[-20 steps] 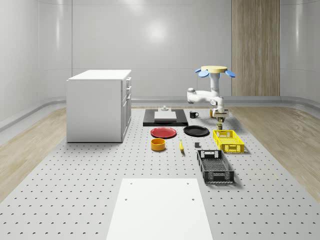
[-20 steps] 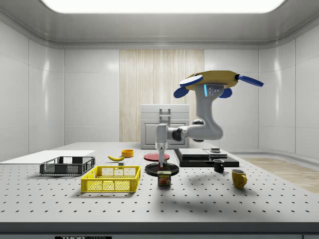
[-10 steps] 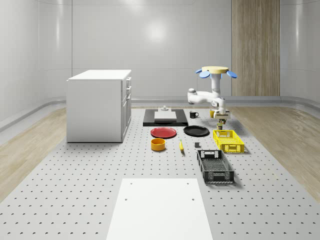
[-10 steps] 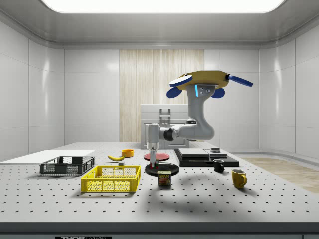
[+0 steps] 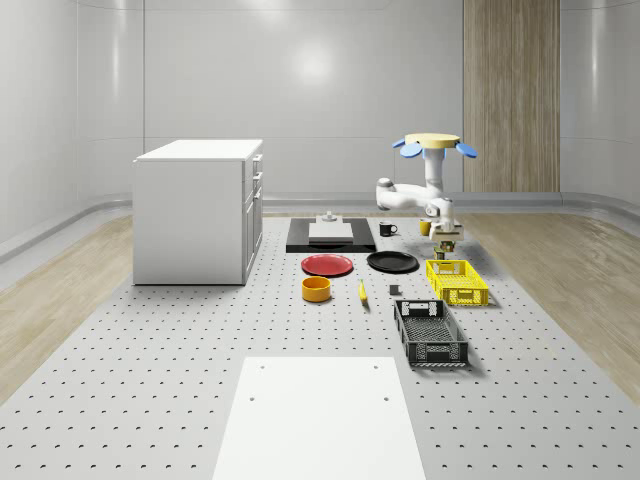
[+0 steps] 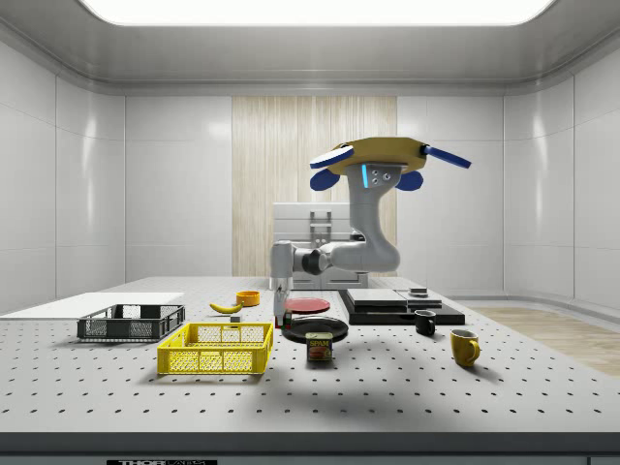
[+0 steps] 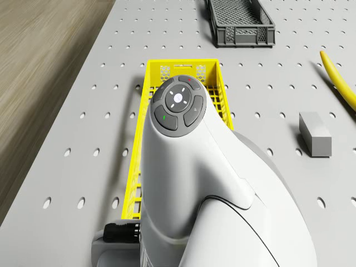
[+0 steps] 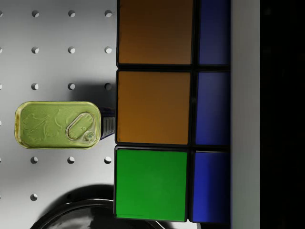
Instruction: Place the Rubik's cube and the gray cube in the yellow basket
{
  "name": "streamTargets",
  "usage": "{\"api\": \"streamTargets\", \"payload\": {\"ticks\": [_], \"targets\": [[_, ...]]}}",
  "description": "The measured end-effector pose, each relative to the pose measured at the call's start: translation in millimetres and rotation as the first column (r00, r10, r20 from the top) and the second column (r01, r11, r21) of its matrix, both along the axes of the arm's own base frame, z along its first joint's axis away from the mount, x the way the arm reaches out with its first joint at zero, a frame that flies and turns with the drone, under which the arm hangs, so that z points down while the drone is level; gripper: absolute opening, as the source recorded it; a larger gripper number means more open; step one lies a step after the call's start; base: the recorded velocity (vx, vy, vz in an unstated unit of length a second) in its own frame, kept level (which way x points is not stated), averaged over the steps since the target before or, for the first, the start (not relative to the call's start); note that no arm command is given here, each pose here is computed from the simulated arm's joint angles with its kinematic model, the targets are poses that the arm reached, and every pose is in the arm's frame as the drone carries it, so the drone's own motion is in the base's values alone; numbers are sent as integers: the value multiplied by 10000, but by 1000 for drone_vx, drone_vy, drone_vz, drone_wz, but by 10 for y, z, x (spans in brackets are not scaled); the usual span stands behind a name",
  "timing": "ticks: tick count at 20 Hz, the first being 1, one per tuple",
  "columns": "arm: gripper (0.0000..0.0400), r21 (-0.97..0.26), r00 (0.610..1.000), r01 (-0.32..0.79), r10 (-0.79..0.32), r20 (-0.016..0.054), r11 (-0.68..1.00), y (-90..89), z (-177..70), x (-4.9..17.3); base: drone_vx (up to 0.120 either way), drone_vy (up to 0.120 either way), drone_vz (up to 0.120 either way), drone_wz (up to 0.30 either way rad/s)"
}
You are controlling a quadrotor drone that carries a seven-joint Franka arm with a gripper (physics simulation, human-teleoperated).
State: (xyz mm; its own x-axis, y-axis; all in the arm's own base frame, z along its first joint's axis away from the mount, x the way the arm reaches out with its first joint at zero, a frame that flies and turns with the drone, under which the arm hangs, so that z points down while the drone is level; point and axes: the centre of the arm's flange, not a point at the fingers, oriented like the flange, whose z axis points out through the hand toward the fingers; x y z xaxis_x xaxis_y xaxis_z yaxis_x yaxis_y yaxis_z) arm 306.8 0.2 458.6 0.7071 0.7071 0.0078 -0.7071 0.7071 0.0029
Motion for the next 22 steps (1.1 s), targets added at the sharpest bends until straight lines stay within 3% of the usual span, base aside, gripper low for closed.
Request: {"api": "streamTargets", "payload": {"ticks": [22], "targets": [[321, 1, 10000, -1, 1, 1, 10000, 0, 0, 0, 120, 0, 0, 0]]}}
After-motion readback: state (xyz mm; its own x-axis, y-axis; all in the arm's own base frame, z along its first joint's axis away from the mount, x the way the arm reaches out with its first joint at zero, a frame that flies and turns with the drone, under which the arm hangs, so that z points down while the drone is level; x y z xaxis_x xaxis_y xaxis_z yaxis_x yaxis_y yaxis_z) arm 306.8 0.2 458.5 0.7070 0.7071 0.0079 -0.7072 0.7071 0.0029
